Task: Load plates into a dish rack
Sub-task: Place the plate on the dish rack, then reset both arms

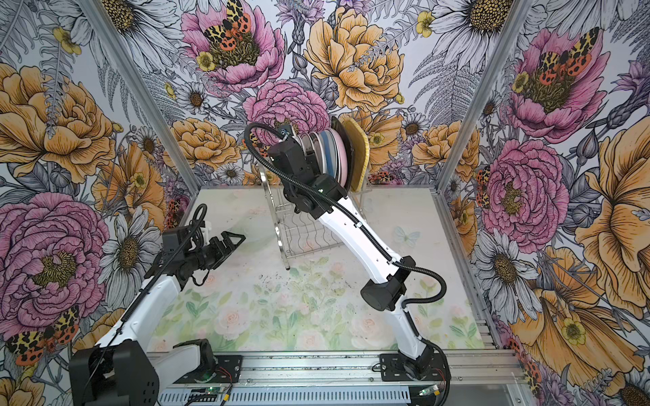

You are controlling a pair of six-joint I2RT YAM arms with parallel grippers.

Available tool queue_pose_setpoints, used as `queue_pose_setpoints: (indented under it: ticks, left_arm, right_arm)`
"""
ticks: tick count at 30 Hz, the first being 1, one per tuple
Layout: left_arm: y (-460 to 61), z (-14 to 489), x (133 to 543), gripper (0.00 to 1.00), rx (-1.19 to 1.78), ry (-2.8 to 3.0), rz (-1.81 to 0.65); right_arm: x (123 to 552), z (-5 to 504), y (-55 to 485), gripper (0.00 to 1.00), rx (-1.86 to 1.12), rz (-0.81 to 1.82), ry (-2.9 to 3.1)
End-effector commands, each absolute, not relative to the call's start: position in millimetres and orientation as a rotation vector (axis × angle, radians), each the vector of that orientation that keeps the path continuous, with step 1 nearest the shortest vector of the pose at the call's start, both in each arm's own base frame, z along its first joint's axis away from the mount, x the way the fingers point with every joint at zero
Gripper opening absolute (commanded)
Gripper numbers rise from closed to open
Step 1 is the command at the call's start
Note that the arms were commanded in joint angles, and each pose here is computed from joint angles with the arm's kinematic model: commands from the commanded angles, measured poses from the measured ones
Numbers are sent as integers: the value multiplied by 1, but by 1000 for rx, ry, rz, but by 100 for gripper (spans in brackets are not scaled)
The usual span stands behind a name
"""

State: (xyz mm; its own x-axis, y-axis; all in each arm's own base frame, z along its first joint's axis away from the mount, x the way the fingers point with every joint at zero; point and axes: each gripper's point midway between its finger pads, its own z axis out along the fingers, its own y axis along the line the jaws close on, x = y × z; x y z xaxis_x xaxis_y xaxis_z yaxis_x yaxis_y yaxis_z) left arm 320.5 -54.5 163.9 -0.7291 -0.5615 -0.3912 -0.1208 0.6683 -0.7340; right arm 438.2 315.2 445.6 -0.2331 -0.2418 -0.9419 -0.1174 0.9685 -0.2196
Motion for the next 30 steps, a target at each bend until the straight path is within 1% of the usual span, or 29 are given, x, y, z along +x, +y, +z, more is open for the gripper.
queue_pose_setpoints:
  ticks: [1,3,7,15,24,30]
  left_arm:
    - [-54,169,322,99,-474,2242,-921]
    - [-55,170,322,99,-466,2247,-905]
    - [-57,172,322,99,-441,2255,-872]
    - [-64,185,323,99,-354,2231,-809]
    - [-62,190,326,99,-313,2216,-722]
    - [-57,199,329,99,-278,2167,-627]
  right_arm:
    - [420,473,305,59,-240,-89,1771]
    - [414,477,303,59,-243,-77,1770]
    - [400,479,301,65,-261,-41,1780]
    - [364,471,282,71,-286,94,1844]
    - [327,427,249,78,-324,150,1951]
    - [325,386,212,79,-268,163,2023]
